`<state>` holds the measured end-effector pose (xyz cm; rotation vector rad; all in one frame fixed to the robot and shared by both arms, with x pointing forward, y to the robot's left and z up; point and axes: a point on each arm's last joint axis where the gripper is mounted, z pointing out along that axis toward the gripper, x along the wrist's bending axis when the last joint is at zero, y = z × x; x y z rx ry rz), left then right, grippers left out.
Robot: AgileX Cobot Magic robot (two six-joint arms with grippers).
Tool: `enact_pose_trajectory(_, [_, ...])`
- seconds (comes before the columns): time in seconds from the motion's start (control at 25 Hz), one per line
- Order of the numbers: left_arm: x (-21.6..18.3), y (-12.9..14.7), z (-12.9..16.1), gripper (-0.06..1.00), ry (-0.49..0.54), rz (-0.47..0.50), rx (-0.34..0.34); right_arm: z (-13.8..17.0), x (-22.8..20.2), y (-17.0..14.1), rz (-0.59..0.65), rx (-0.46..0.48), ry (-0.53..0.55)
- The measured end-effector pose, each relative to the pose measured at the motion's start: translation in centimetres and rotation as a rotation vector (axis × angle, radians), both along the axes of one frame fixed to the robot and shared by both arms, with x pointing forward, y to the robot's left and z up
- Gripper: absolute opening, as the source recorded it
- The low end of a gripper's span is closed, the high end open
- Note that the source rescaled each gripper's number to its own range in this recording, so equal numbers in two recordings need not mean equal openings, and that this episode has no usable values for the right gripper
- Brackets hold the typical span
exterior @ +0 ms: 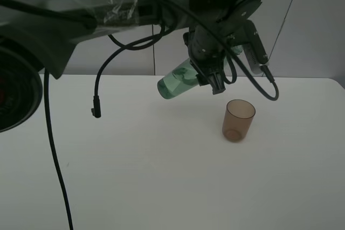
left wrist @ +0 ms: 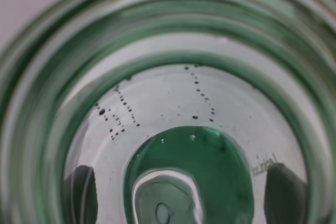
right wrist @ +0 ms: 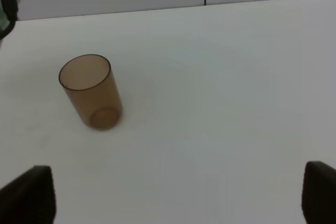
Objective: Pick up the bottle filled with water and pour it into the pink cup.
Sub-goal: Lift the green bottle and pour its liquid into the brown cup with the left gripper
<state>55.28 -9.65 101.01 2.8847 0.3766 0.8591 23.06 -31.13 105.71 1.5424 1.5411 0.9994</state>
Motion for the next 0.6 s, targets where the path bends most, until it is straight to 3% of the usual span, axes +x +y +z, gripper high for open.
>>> enact_pose_trajectory(0.6, [0.4,-1.1,-2.8,0.01,-0.095,-0.046,0.161,0.0,0.0,0.0,0.000,0.000,0.000])
